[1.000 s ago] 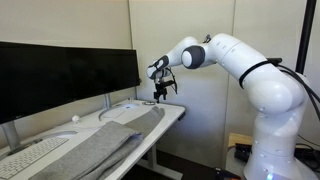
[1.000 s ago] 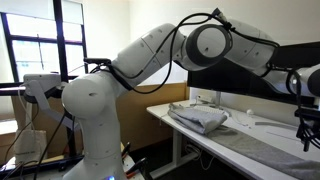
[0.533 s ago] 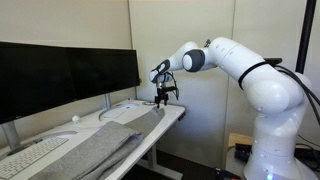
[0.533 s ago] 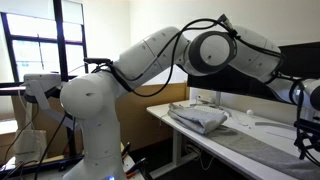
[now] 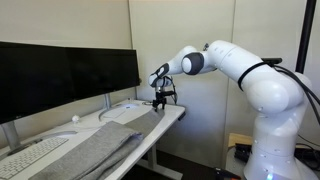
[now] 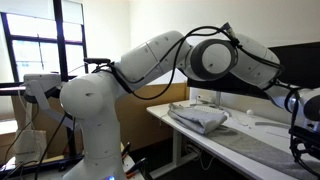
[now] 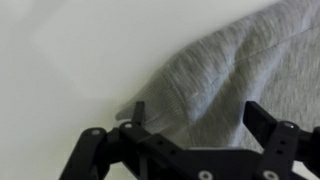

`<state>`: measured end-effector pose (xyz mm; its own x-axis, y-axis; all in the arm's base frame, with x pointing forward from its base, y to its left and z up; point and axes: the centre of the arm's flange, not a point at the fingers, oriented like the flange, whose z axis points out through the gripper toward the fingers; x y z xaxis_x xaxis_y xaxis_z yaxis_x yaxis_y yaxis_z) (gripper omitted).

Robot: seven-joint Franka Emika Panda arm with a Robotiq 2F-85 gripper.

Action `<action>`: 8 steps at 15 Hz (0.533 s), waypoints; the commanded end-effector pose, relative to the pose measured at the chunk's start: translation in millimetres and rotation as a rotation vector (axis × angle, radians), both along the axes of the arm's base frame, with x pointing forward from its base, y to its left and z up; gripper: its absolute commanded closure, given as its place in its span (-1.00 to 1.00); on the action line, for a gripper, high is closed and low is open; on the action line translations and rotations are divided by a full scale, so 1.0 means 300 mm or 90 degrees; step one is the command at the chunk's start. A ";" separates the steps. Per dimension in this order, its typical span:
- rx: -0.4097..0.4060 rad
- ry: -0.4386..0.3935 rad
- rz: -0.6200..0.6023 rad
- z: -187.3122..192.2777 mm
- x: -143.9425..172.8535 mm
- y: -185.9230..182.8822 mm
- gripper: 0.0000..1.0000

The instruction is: Fold the towel on the table

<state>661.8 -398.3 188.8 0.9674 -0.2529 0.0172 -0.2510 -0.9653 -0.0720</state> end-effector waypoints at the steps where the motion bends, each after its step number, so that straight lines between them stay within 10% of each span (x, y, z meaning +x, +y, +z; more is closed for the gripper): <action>1: 0.001 -0.021 -0.006 0.001 -0.020 -0.024 -1.00; 8: -0.002 -0.011 -0.009 -0.051 -0.012 -0.028 -1.00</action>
